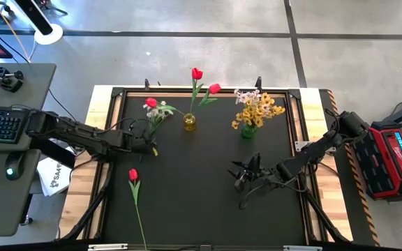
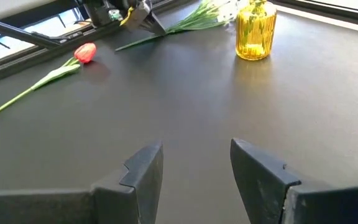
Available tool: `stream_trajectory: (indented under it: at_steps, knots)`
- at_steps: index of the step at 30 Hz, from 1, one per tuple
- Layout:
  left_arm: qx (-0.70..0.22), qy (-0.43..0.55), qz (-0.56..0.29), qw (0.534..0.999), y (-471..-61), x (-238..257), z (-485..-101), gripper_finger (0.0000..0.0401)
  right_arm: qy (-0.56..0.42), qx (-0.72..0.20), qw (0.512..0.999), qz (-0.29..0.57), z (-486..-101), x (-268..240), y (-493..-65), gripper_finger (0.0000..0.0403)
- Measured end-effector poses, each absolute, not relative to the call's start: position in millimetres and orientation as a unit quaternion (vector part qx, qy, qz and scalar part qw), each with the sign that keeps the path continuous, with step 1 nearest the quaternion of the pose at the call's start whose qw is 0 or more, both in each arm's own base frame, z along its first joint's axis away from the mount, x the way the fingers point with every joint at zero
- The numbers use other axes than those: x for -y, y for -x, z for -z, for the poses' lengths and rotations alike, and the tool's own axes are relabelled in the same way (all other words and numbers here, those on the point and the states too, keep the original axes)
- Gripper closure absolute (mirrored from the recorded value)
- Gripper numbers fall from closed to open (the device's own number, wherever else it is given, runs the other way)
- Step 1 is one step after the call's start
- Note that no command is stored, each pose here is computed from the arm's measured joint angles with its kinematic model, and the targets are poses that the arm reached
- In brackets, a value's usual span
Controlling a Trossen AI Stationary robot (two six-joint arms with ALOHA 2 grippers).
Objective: Sort flowers into vase by color
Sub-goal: Put the white flowers into the green vase
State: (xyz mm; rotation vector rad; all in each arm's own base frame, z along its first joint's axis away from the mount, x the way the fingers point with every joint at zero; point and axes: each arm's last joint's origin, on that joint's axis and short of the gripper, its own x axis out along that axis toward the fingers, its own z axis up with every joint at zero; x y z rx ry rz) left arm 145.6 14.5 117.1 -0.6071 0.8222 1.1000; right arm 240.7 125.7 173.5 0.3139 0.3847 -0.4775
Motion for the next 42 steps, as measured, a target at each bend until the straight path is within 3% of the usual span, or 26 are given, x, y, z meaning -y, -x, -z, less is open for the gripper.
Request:
stream_trajectory:
  at_steps: [9,20,26,35,39,42]
  knots:
    - [-0.329,0.222,-0.535,0.746,-145,6,-161,0.04,-0.161,-0.18,0.943,0.23,-175,-127,-242,0.023]
    - [-0.186,0.112,-0.553,0.804,-138,7,-256,0.04,-0.16,-0.181,0.943,0.229,-175,-127,-242,0.023]
    - [-0.153,0.053,-0.534,0.83,-146,8,-305,0.0401,-0.16,-0.18,0.943,0.23,-175,-127,-242,0.023]
    - [-0.109,-0.017,-0.4,0.91,-163,35,-376,0.0401,-0.153,-0.177,0.948,0.218,-177,-128,-244,0.023]
    - [-0.081,-0.044,-0.26,0.961,-176,52,-391,0.0401,-0.142,-0.164,0.961,0.173,-185,-133,-248,0.023]
    - [-0.071,-0.077,-0.138,0.985,-190,66,-380,0.0401,-0.118,-0.141,0.975,0.128,-192,-140,-251,0.023]
